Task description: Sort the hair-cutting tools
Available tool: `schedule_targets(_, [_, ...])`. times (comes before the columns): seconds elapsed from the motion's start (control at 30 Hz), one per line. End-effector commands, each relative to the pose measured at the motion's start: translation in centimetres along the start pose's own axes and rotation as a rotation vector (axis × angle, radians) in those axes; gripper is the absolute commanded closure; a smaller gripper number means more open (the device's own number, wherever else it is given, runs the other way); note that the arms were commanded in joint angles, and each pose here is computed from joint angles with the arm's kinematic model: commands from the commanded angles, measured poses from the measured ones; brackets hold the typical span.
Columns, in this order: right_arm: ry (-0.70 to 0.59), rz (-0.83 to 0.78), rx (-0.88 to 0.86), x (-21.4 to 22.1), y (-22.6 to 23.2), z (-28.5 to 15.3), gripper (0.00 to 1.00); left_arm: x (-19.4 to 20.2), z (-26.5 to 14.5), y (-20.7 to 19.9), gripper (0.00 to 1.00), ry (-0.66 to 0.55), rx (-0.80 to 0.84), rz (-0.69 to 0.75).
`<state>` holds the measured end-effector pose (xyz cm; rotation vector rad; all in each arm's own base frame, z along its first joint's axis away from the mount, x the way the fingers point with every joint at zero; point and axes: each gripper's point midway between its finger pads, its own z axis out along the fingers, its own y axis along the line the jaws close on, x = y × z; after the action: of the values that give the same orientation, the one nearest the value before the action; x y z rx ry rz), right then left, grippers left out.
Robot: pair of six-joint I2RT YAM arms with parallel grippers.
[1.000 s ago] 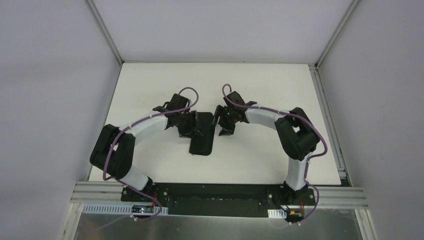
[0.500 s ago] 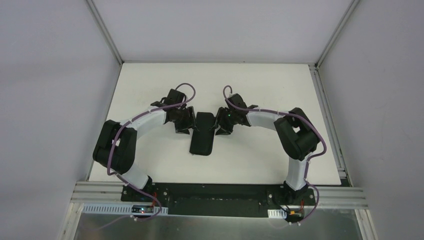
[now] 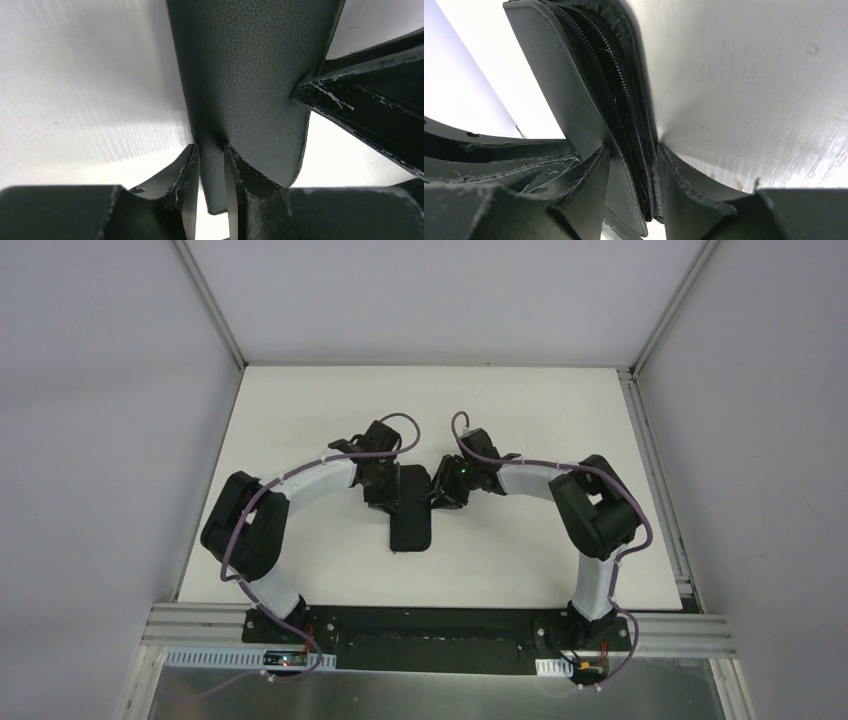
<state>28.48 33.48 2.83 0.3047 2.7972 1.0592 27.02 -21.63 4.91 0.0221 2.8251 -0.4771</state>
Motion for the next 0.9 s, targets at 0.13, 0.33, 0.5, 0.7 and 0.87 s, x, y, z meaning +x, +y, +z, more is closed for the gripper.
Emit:
schedule_targets(0.13, [0.102, 0.070, 0.213, 3.9, -7.3, 2.4, 0.60, 2.2, 1.8, -6.1, 0.76, 0.093, 0.068, 0.133])
schedule_targets(0.33, [0.108, 0.076, 0.229, 4.3, -8.0, 2.5, 0.69, 3.2, 3.3, -6.4, 0.75, 0.138, 0.043, 0.155])
schedule_targets(0.5, [0.102, 0.084, 0.269, 4.6, -9.4, 2.5, 0.78, 3.7, 3.5, -5.8, 0.72, 0.149, 0.027, 0.151])
schedule_targets(0.7, [0.101, 0.093, 0.318, 4.6, -11.1, 2.4, 0.86, 2.2, 0.8, -5.3, 0.55, 0.059, 0.038, 0.121])
schedule_targets(0.87, [0.101, 0.098, 0.331, 4.5, -11.7, 2.5, 0.90, 0.3, -1.1, -3.2, 0.46, -0.010, 0.068, 0.007])
